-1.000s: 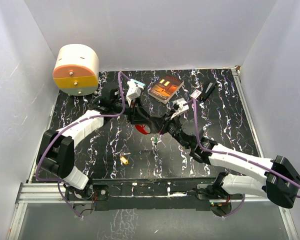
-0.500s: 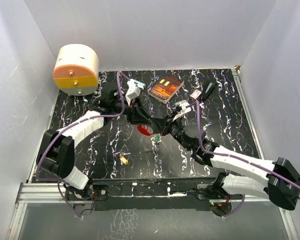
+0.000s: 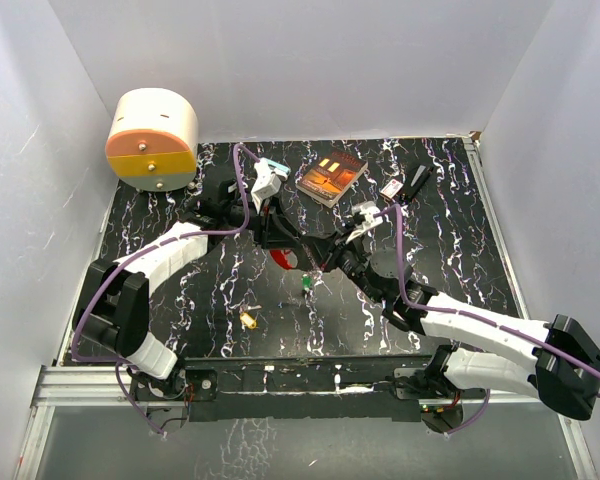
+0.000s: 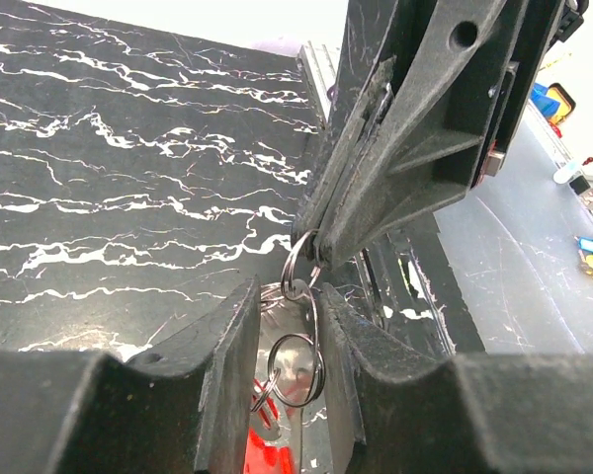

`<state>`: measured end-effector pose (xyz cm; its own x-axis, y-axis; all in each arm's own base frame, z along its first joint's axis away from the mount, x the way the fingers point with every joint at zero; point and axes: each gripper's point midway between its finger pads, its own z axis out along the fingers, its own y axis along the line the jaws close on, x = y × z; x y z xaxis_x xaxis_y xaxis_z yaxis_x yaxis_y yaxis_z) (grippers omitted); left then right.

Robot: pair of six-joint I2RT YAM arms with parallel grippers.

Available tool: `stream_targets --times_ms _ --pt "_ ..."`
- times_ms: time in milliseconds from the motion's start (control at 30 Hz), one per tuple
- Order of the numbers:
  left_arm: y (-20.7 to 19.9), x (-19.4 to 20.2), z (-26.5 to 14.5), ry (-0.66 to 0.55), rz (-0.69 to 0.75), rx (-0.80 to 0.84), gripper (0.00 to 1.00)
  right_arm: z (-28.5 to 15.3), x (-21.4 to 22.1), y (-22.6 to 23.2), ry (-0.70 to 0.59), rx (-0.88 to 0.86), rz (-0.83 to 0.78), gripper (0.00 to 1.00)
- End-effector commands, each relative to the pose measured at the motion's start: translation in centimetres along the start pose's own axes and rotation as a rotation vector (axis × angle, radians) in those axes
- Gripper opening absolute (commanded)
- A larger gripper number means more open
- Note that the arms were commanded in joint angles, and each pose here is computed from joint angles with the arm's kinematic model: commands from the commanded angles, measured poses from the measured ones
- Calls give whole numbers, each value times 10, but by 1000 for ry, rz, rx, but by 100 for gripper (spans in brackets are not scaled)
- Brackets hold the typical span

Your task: Put the keys on the keyring

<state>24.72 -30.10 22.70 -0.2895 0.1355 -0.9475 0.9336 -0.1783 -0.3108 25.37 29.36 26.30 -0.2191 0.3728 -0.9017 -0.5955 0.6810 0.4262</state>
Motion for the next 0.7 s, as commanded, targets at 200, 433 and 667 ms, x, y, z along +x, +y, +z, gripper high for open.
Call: stream_targets --times_ms 200,433,667 --pt "-19 -22 -1 -20 67 70 26 -4 -37 20 -142 -76 65 8" --pt "-19 -17 0 -16 70 75 17 -4 -39 22 -147 -81 61 8" --pt "-18 -20 0 -19 71 60 12 -6 -35 19 -137 -72 65 8"
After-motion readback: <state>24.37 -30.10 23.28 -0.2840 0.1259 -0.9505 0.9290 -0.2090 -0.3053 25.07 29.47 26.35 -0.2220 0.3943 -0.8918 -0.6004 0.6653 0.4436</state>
